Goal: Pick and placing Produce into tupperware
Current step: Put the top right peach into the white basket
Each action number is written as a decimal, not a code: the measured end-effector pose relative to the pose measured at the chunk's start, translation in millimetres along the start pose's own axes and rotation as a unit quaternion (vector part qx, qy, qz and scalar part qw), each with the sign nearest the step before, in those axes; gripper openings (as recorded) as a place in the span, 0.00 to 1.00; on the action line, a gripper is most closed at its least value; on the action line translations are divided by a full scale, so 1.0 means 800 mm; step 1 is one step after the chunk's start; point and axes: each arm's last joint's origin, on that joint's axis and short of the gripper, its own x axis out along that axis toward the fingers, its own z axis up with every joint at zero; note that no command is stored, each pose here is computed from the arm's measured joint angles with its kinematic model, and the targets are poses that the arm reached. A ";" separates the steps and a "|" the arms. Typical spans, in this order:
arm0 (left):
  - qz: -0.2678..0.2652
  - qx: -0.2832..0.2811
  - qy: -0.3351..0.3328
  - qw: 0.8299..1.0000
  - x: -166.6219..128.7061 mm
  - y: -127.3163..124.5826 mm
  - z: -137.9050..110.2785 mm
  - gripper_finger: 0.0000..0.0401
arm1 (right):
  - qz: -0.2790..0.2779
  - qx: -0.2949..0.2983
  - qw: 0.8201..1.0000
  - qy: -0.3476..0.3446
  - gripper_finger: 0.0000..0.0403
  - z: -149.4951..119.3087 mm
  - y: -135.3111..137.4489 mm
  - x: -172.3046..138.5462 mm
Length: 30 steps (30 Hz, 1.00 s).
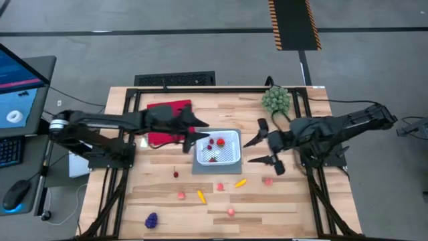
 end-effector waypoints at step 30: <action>-0.047 -0.021 -0.114 0.992 -0.138 -0.069 -0.138 0.46 | -0.134 0.158 0.971 0.116 0.66 -0.102 0.033 -0.081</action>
